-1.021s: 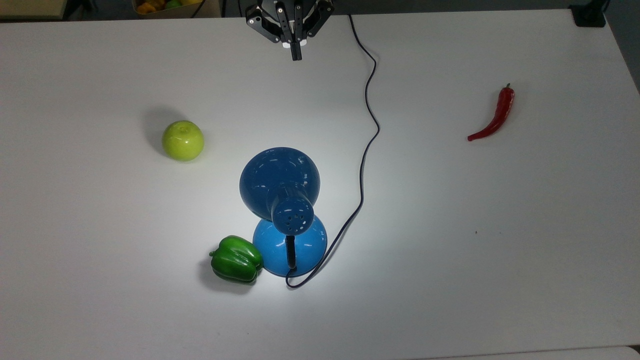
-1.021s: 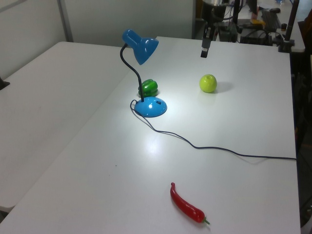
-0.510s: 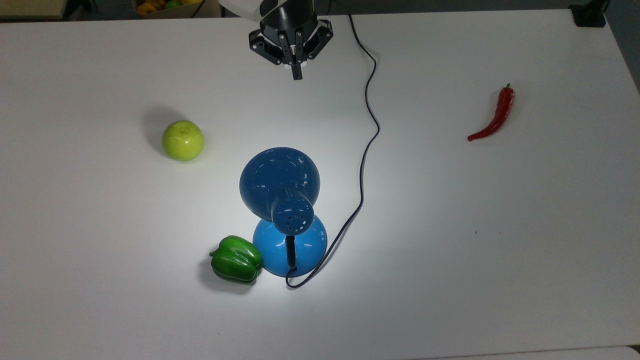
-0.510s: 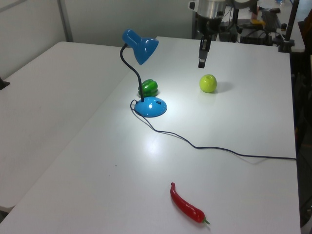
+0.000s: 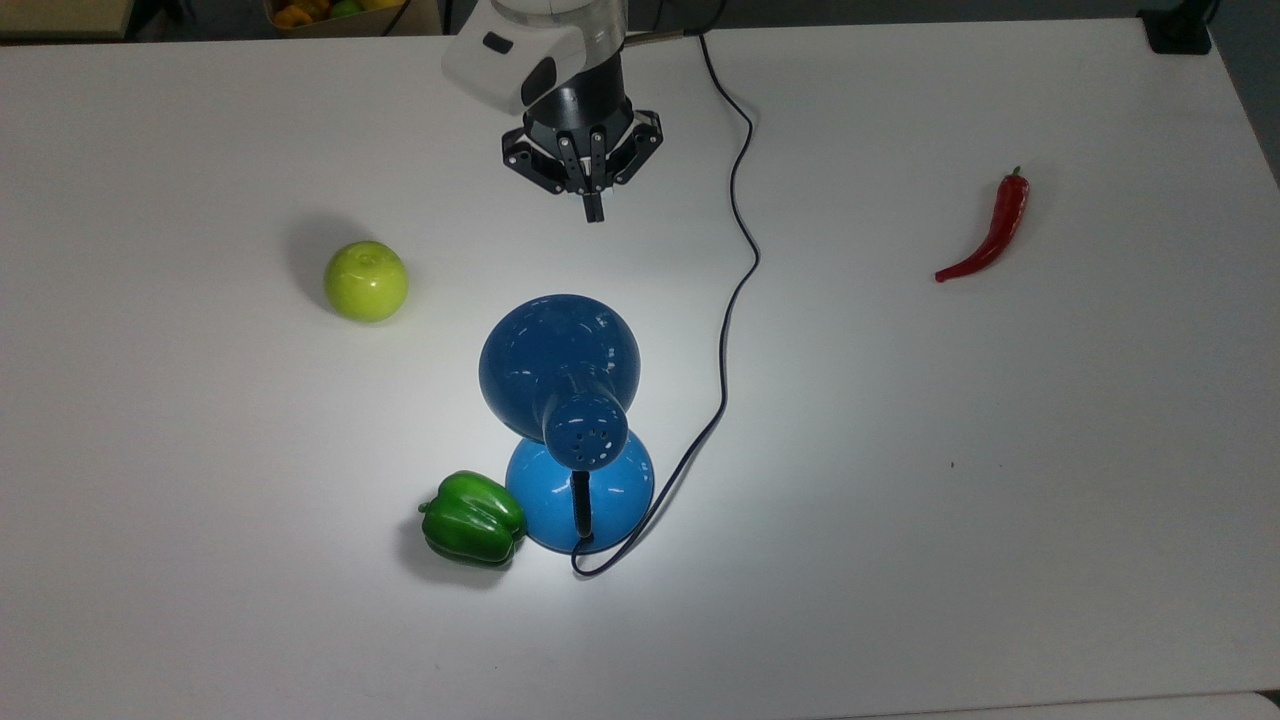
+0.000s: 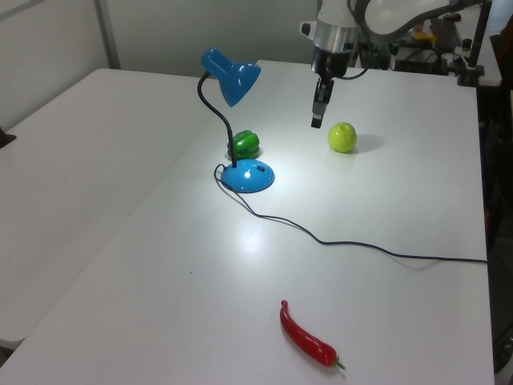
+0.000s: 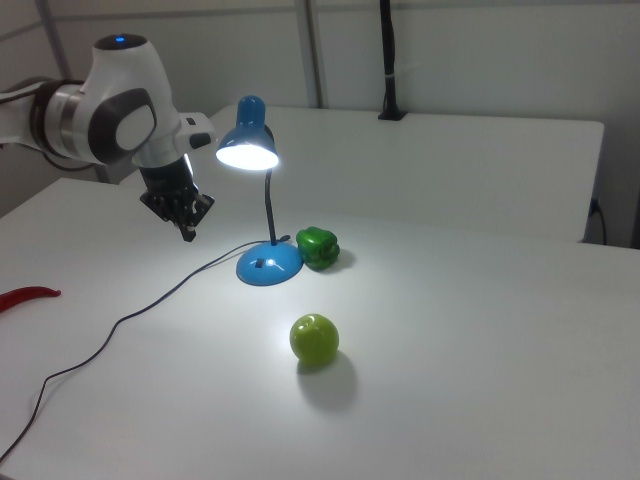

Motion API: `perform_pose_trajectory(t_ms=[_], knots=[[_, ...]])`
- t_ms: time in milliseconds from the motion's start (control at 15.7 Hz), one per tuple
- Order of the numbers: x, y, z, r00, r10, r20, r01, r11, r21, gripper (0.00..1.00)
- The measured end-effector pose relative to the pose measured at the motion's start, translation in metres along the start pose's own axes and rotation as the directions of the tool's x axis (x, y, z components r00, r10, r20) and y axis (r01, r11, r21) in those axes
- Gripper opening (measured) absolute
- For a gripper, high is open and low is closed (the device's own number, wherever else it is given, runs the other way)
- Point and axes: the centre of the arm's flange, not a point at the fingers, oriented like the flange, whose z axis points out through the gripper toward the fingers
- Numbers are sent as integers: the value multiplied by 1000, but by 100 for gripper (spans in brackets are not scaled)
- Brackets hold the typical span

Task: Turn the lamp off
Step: 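Lower the gripper past the lamp shade toward the base switch, then descend the gripper onto the switch on the blue lamp base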

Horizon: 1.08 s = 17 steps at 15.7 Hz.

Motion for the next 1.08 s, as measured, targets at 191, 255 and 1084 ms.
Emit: perform_pose_trajectory(t_ms=[191, 255, 1084], knots=[[10, 4, 20, 999, 4, -40, -5, 1000, -3, 1], [14, 6, 26, 998, 7, -62, -8, 1000, -6, 1], [42, 21, 92, 969, 2, -247, -12, 999, -41, 1]])
